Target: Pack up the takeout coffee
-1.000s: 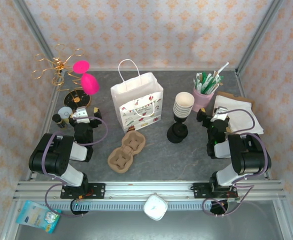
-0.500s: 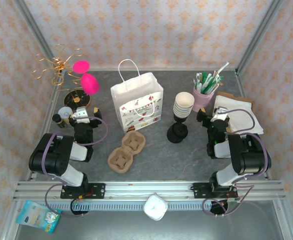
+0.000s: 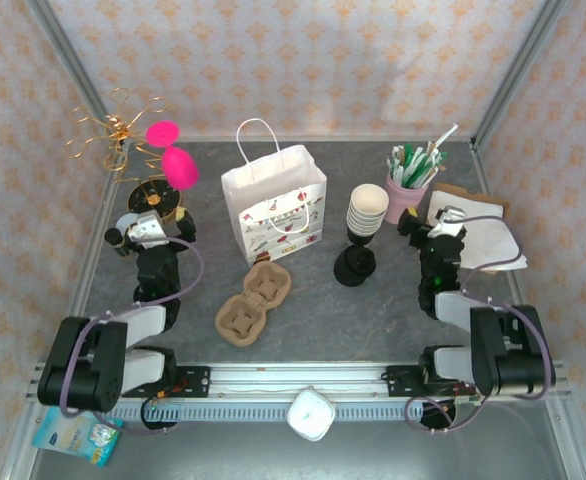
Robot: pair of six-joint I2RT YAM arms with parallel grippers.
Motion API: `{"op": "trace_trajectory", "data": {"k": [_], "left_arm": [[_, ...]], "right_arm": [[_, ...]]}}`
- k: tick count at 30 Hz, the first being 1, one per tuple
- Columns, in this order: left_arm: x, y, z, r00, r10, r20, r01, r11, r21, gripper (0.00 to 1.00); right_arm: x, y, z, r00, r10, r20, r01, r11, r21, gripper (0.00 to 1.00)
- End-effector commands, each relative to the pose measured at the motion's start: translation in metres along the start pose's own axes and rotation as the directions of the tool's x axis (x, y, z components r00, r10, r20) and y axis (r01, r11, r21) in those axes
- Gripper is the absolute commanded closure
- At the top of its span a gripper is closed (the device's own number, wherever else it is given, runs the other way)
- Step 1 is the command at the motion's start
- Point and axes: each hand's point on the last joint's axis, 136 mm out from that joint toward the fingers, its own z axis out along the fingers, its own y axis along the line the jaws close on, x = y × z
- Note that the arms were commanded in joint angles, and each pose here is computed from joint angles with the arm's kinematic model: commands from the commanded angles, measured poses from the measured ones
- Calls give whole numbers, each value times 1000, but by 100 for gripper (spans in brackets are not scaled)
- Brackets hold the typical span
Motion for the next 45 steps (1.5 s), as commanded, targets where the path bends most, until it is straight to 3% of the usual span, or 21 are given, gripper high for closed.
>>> {"op": "trace_trajectory", "data": {"k": [1,3,7,10,14,26,35,45], "left_arm": [[1,3,2,995,-61,-76,58,998,-34,0],[-8,0,1,987,-140,-77,139,990,-24,0],[-15,-3,-5,942,-318,-106,316,948,-33,0],[-18,-5,-11,917,-386,-99,387,922,-10,0],[-17,-22,-15,900,-381,-214,397,917,39,0],[-41,-76,-70,857,-303,-416,422,877,231,1],[-39,-143,-121,800,-111,-590,418,808,415,1],[-27,-191,-161,783,53,-620,389,736,554,1]], "right_arm": [[-9,-4,-4,996,76,-41,-74,996,43,0],[-17,-6,-10,985,171,-38,-168,984,64,0],[-5,-27,-23,906,419,-65,-396,890,225,0],[2,-19,-28,887,445,-121,-419,887,192,0],[1,-13,-30,887,418,-197,-380,903,201,0],[-35,37,-36,843,339,-417,-298,941,162,2],[-49,95,-42,803,213,-556,-201,976,84,16],[-36,119,-32,767,110,-632,-77,994,79,40]]}}
